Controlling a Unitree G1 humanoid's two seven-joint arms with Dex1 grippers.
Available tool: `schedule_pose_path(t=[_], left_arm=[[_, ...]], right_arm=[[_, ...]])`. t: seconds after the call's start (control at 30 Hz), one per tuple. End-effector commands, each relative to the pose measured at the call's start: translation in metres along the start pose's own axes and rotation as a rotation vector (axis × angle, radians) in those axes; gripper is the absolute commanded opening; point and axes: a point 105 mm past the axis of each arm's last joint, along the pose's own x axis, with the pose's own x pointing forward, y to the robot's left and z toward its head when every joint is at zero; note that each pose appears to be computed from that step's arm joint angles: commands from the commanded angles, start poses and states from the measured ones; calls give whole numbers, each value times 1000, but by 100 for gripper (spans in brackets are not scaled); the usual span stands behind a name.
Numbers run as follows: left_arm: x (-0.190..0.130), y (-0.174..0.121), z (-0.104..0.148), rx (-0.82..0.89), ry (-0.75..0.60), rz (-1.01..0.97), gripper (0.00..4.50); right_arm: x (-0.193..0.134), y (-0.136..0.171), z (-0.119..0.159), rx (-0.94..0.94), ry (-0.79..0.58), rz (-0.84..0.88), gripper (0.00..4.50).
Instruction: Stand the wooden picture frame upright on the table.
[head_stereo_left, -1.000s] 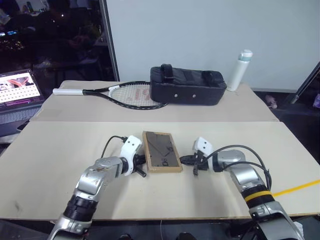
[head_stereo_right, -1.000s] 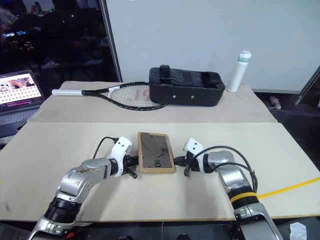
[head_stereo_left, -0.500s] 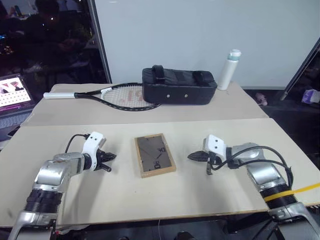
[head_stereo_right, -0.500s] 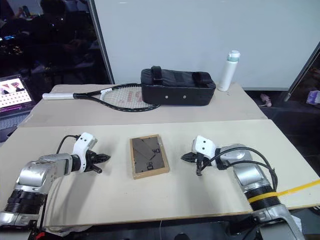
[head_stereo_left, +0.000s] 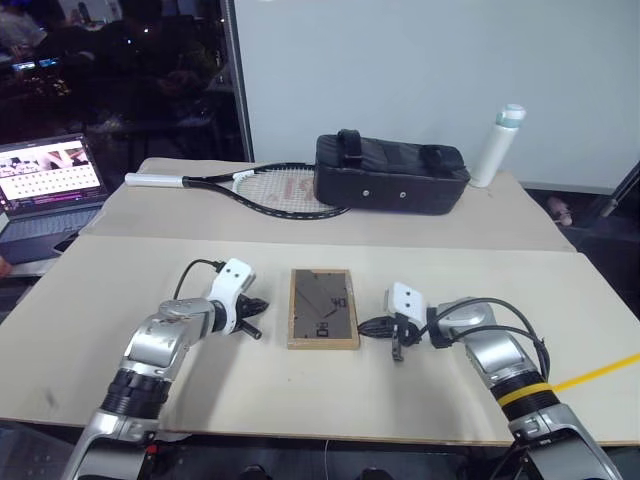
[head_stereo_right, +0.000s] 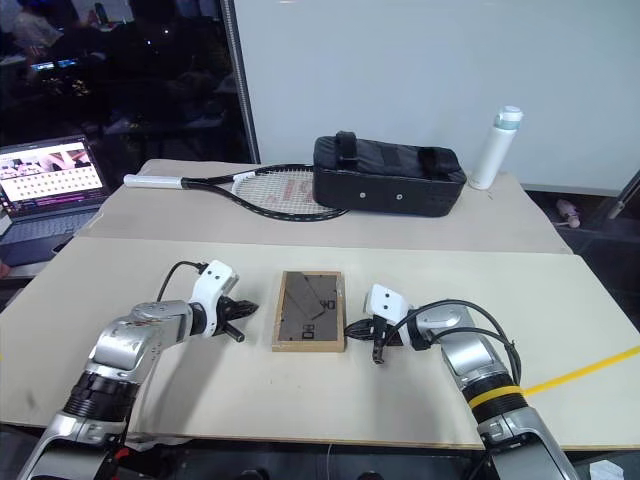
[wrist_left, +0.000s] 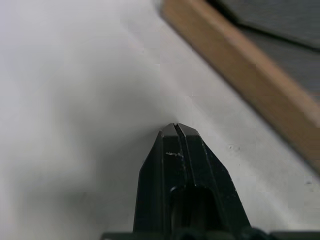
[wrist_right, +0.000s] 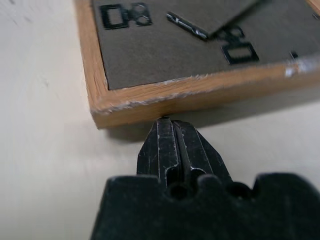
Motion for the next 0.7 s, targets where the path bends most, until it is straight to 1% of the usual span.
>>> schedule_pose_path(t=[0.03,0.13,0.27,0.33,0.37,0.4,0.43,0.47,0.5,0.53,0.57,0.63,0.7], left_arm=[[14,-16,-6,9,24,-63,3],[14,-18,-2,13,9,-85,3],[2,-6,-8,16,32,-68,3],[-16,11,-9,-103,12,-41,3],[-27,17,-6,-206,-14,-48,3],[-36,19,-3,-305,-42,-81,3],[-44,16,-2,-364,-52,-119,3],[-54,9,1,-432,-58,-195,3],[-62,4,3,-470,-59,-246,53],[-70,-3,6,-540,-68,-324,71],[-77,-8,9,-587,-76,-376,109],[-86,-15,-6,-646,2,-416,187],[-92,-18,-11,-702,22,-445,265]], right_arm=[[-1,3,12,-10,-36,5,0],[-2,4,12,-3,-34,1,0],[-13,-6,8,-34,0,-43,0],[-27,-18,7,-104,29,-88,0],[-34,-23,8,-151,35,-108,0],[-39,-26,9,-203,43,-121,0],[-42,-25,10,-235,40,-114,0],[-44,-25,12,-273,20,-114,0],[-44,-24,14,-297,4,-113,60],[-45,-22,14,-329,-6,-103,80],[-45,-20,14,-352,-11,-97,115],[-44,-16,12,-401,-16,-73,188],[-45,-15,7,-397,-2,-60,259]])
